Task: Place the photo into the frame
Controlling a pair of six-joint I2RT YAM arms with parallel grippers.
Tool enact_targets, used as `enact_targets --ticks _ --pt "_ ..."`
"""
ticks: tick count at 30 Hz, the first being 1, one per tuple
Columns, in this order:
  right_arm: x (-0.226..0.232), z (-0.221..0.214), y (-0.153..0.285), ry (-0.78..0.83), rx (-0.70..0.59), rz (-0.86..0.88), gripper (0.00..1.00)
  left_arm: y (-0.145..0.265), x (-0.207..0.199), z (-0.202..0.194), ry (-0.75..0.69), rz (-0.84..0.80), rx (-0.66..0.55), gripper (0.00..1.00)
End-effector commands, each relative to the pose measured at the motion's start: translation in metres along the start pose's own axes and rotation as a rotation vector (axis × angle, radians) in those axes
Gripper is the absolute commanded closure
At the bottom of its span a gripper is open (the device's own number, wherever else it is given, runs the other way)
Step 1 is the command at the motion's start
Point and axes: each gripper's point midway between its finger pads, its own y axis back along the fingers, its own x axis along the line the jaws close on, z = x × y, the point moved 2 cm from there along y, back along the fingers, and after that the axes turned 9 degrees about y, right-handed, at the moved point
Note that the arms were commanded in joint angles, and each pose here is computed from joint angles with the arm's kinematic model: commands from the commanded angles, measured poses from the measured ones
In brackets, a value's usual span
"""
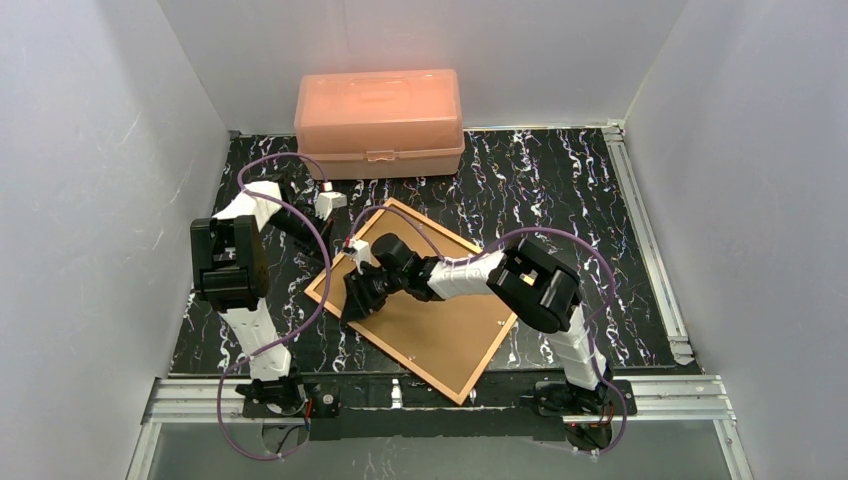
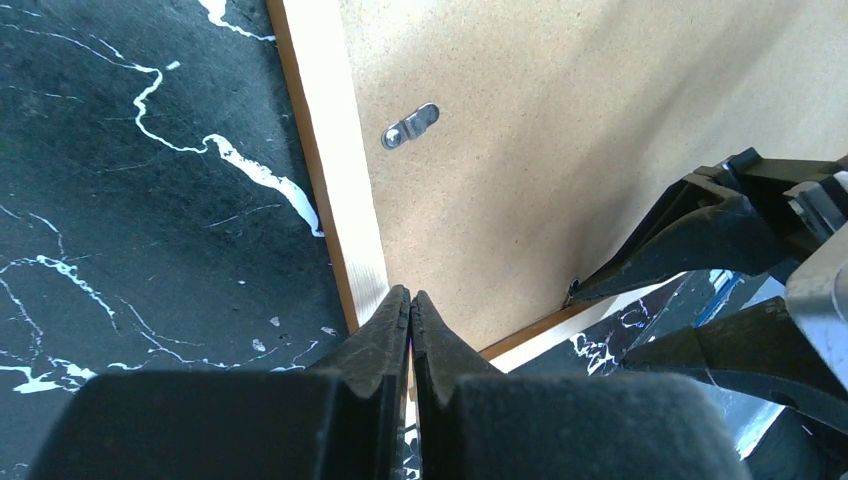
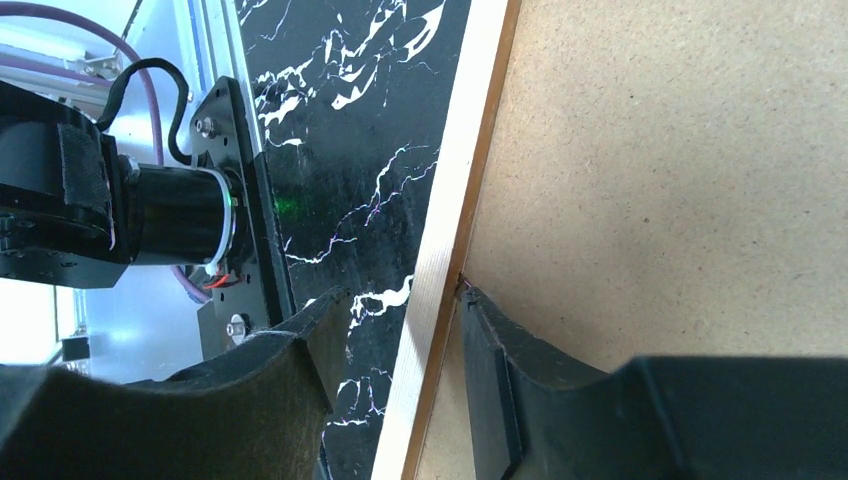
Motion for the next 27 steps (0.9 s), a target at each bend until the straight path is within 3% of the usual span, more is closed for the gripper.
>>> enact_targets --ticks 1,5,10,14,21,27 --pt "0.006 0.001 -0.005 0.038 0.031 0.018 0.45 0.009 -0.01 0.013 -0.002 -0.018 -0.028 1.0" --pt "0.001 0.033 0.009 0.072 -0.037 -0.003 0.39 0.035 -0.019 0.01 -0.044 -0.01 -0.023 0.99" --pt "0.003 0.072 0.026 0.12 -0.113 0.012 0.36 0.056 -0.02 -0.022 -0.166 0.02 0.045 0.8" --pt "0.003 0.066 0.028 0.146 -0.1 0.042 0.33 0.045 -0.012 -0.051 -0.27 0.082 0.085 0.72" --pt "0.01 0.047 0.031 0.197 -0.079 0.119 0.27 0.027 0.007 -0.061 -0.329 0.092 0.109 0.58" --pt "0.018 0.03 0.03 0.218 -0.047 0.235 0.25 0.012 0.02 -0.07 -0.396 0.098 0.135 0.57"
